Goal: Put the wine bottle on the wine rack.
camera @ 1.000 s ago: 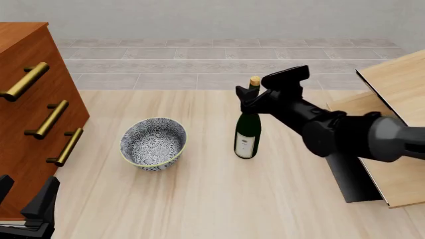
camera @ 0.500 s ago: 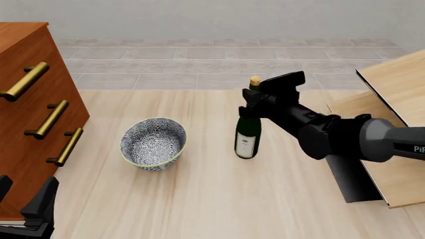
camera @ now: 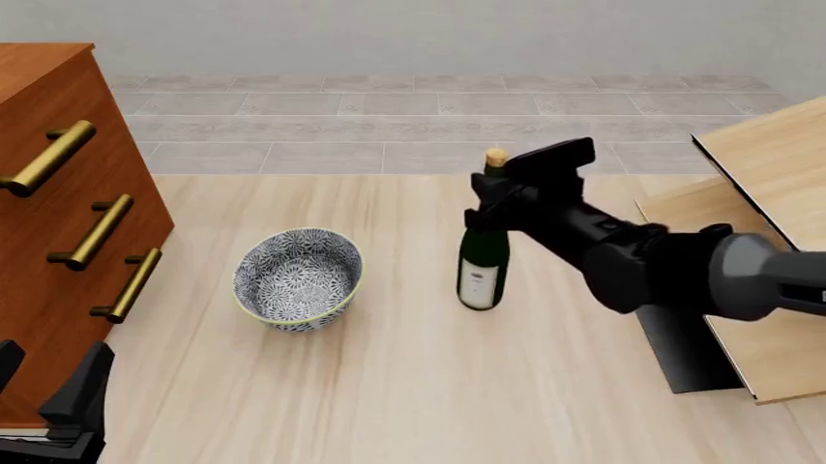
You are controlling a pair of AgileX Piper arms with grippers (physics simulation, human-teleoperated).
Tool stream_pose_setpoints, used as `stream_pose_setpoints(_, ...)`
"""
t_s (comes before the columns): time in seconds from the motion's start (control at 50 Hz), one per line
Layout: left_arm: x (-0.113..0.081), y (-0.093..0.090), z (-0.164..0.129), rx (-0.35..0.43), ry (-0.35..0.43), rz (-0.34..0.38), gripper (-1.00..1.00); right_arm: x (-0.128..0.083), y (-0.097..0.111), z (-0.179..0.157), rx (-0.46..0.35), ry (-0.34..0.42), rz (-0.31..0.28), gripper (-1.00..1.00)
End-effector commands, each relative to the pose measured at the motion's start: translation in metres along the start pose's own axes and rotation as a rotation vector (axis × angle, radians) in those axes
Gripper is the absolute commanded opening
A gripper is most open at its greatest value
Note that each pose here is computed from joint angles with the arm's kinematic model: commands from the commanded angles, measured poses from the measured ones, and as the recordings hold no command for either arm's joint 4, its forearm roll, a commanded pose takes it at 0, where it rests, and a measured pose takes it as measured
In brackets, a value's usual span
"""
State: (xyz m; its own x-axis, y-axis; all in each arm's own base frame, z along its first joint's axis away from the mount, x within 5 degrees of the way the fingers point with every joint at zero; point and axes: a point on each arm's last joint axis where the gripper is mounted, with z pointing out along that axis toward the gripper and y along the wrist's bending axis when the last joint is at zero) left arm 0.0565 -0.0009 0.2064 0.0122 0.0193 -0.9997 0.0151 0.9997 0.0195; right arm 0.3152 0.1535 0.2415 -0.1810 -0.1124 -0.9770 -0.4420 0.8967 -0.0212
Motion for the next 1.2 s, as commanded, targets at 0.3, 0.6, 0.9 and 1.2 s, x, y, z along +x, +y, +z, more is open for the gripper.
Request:
stream_pose_setpoints(0.3,-0.001,-0.001,0.000,0.013,-0.011,-0.004,1.00,-0.037,0.000,-0.034,-0.001,-0.079,-0.009,-1.00)
stream_pose_setpoints(0.6,-0.001,-0.001,0.000,0.018,-0.015,-0.006,1.00,-0.063,0.000,-0.058,0.001,-0.118,-0.020,-1.00)
stream_pose_setpoints(0.9,-0.001,-0.001,0.000,0.023,-0.011,-0.016,1.00,-0.082,-0.003,-0.079,0.010,-0.145,-0.037,-1.00)
stream_pose_setpoints(1.2,-0.001,-0.001,0.000,0.024,-0.014,-0.017,1.00,-0.106,-0.017,-0.110,0.063,-0.187,-0.032,-1.00)
